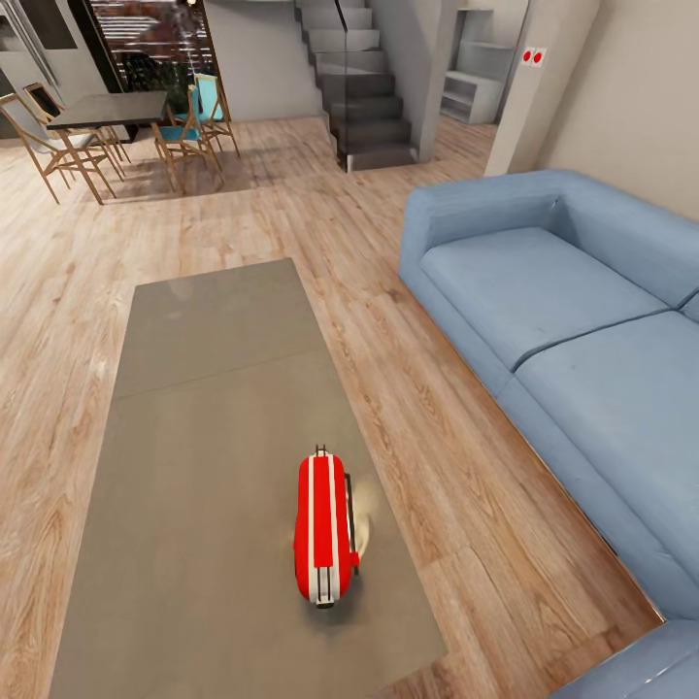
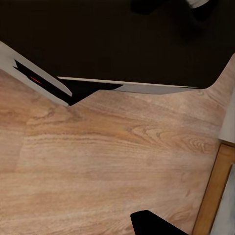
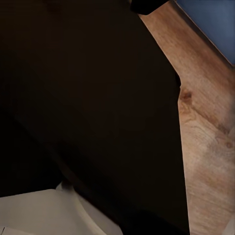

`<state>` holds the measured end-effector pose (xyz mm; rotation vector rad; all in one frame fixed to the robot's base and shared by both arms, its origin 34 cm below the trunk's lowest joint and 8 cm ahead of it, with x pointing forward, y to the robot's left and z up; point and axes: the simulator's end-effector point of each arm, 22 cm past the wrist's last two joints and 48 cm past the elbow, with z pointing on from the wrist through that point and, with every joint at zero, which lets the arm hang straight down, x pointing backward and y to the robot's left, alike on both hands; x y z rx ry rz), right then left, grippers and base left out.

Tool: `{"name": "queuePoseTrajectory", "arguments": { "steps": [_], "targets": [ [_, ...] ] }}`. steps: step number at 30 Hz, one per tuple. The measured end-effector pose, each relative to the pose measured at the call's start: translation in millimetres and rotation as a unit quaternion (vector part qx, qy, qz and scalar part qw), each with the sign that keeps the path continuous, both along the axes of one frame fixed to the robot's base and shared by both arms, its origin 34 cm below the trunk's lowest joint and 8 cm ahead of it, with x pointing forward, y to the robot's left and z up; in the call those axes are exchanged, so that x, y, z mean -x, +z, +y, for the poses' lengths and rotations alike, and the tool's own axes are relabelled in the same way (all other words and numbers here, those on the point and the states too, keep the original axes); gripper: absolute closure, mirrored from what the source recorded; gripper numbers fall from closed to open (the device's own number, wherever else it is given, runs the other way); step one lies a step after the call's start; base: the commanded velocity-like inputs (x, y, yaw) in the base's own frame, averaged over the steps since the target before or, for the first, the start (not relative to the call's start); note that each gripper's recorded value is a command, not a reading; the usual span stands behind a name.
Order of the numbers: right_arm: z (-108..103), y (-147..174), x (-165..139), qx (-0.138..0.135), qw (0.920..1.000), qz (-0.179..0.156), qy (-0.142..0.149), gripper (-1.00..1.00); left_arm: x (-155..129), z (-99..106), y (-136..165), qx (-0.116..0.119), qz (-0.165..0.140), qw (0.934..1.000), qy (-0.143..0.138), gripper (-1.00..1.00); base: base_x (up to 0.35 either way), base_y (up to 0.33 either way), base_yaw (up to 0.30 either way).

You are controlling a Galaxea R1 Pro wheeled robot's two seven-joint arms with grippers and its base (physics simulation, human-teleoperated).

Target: Turn on the radio receiver that's on the table in the living room.

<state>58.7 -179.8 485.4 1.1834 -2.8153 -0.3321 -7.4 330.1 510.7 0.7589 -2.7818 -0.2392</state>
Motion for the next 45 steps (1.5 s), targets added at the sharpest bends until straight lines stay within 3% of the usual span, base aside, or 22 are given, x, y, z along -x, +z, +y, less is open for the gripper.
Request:
{"name": "queuePoseTrajectory", "arguments": {
  "steps": [34, 45],
  "targets": [
    [-1, 11, 1, 0.001, 1.0000, 0.001, -0.001, -1.00, 1, 0, 11, -0.001, 0.001, 1.0000, 0.003, -1.00, 0.000, 0.000, 0.000],
    [-1, -6, 1, 0.002, 1.0000, 0.003, 0.000, -1.00, 1, -2, -6, -0.001, 0.002, 1.0000, 0.004, -1.00, 0.000, 0.000, 0.000]
  ]
}}
